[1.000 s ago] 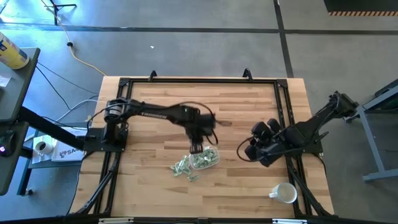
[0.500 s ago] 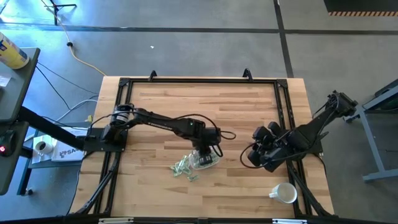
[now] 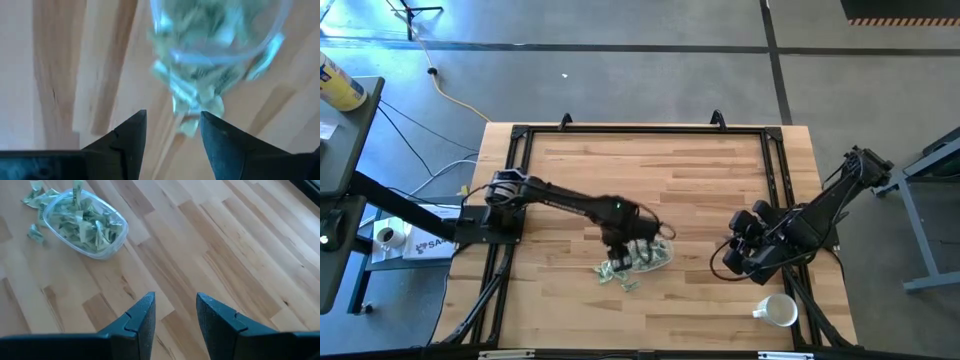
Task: Pick and place Stevia / Truvia into bins
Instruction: Put the stevia packet into the transparent bin
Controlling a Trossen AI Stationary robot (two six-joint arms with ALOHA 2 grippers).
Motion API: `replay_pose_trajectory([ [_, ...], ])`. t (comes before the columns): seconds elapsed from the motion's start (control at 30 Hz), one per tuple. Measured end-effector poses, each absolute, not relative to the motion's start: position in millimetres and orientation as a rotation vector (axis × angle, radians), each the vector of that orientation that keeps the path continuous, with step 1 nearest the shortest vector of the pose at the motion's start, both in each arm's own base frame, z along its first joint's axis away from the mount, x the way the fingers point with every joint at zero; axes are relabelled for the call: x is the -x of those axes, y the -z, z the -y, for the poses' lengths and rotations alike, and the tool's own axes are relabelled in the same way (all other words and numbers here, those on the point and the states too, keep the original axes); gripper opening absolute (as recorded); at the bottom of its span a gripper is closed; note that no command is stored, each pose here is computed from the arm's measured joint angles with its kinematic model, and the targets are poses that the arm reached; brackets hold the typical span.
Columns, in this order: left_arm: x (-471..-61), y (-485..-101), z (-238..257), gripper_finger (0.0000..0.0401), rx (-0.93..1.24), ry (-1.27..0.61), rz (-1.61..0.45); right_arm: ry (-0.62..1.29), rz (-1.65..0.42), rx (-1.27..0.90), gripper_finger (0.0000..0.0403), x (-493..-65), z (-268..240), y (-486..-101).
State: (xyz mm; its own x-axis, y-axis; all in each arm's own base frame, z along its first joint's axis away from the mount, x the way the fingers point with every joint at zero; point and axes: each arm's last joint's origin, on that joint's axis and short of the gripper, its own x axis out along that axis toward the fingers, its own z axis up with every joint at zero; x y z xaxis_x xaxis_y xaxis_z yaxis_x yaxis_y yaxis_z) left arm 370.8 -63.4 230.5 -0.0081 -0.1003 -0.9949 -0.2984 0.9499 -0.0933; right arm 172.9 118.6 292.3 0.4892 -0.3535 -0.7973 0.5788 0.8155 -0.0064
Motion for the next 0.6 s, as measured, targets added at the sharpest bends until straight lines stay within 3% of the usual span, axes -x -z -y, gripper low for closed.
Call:
replay_pose_trajectory([
  [0.33, -360.7, -172.8, 68.6, 0.022, 0.521, -0.408, -1.523, 0.598, -0.899, -0.231, 0.0134, -170.6, -115.8, -292.0],
  [0.6, -358.8, -152.1, 68.8, 0.022, 0.602, -0.43, -1.462, 0.604, -0.92, -0.222, 0.0134, -168.8, -114.8, -291.5],
])
